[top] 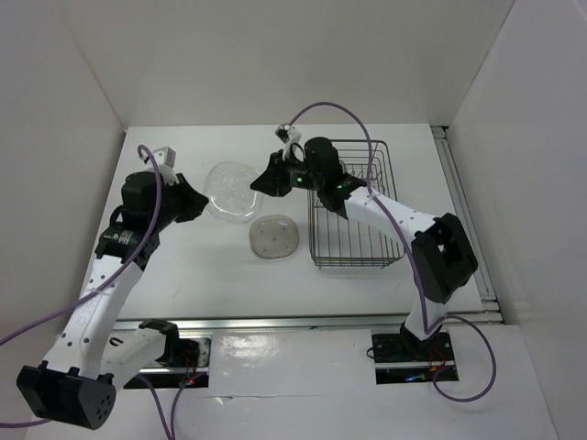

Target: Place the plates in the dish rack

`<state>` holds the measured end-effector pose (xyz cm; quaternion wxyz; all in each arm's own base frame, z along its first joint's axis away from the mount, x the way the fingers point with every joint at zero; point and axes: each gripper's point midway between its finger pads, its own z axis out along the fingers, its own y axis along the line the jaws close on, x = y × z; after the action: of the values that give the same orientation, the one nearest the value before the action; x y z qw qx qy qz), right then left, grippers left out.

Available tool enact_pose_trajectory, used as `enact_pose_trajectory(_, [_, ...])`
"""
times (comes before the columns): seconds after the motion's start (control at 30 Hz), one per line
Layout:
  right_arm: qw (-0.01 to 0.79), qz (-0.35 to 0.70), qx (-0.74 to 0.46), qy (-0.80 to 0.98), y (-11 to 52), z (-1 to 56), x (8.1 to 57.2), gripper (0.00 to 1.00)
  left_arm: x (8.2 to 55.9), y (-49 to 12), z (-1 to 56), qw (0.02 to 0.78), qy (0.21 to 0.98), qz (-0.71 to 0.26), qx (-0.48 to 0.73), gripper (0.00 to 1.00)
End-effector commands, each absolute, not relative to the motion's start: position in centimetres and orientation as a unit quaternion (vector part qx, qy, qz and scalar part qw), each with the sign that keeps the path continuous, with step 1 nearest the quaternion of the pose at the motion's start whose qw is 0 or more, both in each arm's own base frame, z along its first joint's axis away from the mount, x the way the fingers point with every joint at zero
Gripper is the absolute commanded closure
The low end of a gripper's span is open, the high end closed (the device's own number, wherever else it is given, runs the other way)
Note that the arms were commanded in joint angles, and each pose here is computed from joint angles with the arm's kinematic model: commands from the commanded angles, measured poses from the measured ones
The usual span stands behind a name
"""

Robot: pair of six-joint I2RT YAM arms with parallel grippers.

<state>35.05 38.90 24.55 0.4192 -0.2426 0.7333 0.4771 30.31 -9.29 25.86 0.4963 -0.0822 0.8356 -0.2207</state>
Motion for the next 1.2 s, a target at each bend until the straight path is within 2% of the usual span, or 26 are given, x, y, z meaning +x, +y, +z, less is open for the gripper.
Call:
enact_pose_trajectory(0.0, [0.452,0.501,-0.251,0.694,40.2,28.5,35.2,0.82,30.4,-10.3,27.3,0.520,0.815,-0.248,-0.060,1.00])
enact_pose_trajectory(0.03, [0.453,0.500,-0.244,0.696,40.2,28.5,35.4,0.96,30.5,-10.3,27.6,0.522,0.812,-0.252,-0.063,1.00])
enact_pose_trajectory(0.07, [0.453,0.500,-0.245,0.696,40.4,28.5,35.2,1.00,30.6,-10.0,27.6,0.523,0.812,-0.249,-0.067,1.00])
enact_pose_trajectory(0.13, [0.455,0.486,-0.223,0.712,39.9,28.3,35.7,1.00,30.8,-10.0,27.2,0.518,0.815,-0.249,-0.074,1.00])
enact_pose_trajectory(0.17, [0.458,0.476,-0.214,0.720,39.8,28.6,35.7,1.00,30.8,-9.7,26.4,0.506,0.824,-0.244,-0.080,0.76])
enact_pose_trajectory(0.27, [0.510,0.416,-0.163,0.735,37.8,30.9,37.5,1.00,31.2,-9.2,25.9,0.498,0.830,-0.233,-0.096,0.23])
enact_pose_trajectory(0.3, [0.518,0.385,-0.146,0.750,36.3,31.4,37.7,1.00,31.2,-8.8,25.4,0.494,0.831,-0.232,-0.107,0.00])
enact_pose_trajectory(0.37, [0.575,0.298,-0.083,0.757,32.4,33.8,39.9,1.00,31.1,-8.1,25.6,0.498,0.829,-0.224,-0.121,0.00])
enact_pose_trajectory(0.47, [0.620,0.189,-0.019,0.761,26.3,36.5,39.9,1.00,31.1,-7.1,25.1,0.494,0.833,-0.208,-0.137,0.00])
enact_pose_trajectory(0.57, [0.650,0.079,0.049,0.754,19.6,38.5,39.0,1.00,31.3,-6.5,23.9,0.473,0.845,-0.201,-0.149,0.00])
enact_pose_trajectory(0.7, [0.642,-0.063,0.134,0.752,11.0,38.1,38.5,1.00,31.1,-6.8,23.3,0.453,0.854,-0.208,-0.148,0.00])
enact_pose_trajectory(0.93, [0.601,-0.136,0.165,0.770,5.2,34.7,39.1,1.00,31.0,-6.5,23.6,0.458,0.852,-0.212,-0.139,0.00])
enact_pose_trajectory(1.17, [0.556,-0.148,0.148,0.804,4.8,29.8,41.8,1.00,30.6,-6.5,23.3,0.458,0.852,-0.212,-0.139,0.00])
